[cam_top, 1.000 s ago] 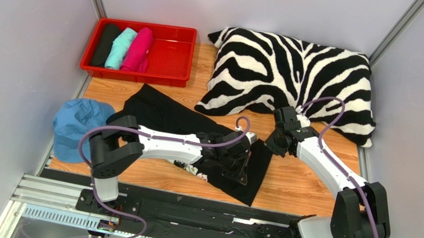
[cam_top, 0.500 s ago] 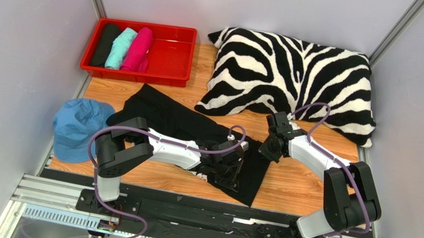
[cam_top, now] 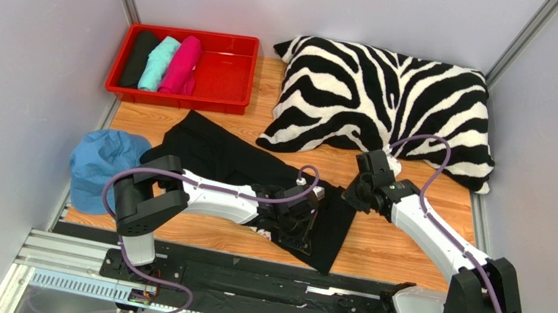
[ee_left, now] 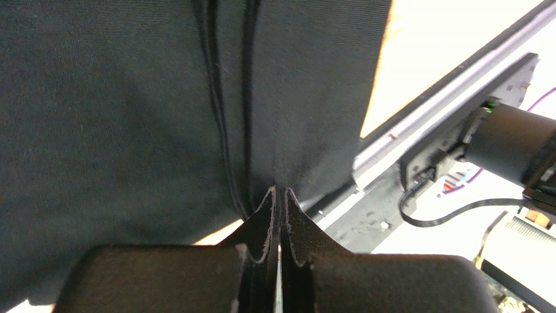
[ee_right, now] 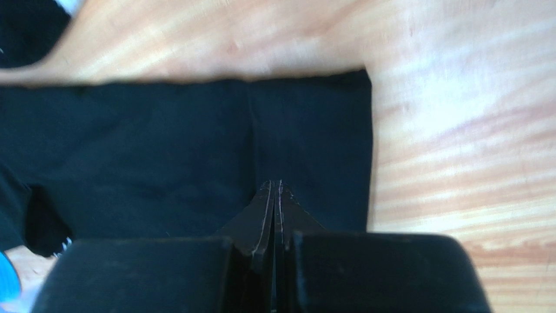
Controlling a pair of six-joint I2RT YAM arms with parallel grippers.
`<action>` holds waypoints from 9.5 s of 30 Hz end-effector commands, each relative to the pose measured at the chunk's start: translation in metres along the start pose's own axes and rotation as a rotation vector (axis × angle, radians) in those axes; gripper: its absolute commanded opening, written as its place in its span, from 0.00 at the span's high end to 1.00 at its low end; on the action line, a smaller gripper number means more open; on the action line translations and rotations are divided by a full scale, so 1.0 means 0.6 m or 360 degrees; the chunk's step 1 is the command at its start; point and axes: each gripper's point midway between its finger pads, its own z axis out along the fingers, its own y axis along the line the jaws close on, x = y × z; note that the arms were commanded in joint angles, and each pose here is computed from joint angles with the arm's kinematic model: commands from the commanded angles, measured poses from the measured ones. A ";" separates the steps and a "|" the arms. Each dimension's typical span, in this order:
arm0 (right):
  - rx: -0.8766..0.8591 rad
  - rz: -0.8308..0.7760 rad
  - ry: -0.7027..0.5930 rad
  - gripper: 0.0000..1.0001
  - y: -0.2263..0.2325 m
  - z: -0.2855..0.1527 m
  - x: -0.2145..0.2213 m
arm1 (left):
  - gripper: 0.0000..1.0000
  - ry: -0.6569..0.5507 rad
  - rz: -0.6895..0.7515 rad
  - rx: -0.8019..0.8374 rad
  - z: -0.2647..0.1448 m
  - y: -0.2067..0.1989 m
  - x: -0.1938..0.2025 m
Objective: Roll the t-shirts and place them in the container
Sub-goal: Roll the T-shirt to the center of the board.
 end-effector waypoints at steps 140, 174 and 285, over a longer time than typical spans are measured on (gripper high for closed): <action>-0.0240 0.0210 0.0013 0.58 -0.095 0.038 -0.056 | 0.71 0.0028 0.0766 -0.0589 0.070 -0.083 0.049; -0.0156 0.0109 -0.0012 0.67 -0.072 0.086 -0.044 | 0.98 -0.0081 0.0448 -0.0031 0.020 -0.127 0.027; 0.0387 -0.0467 -0.0107 0.47 0.017 0.038 -0.068 | 1.00 -0.0273 -0.0021 0.0275 -0.039 -0.034 0.003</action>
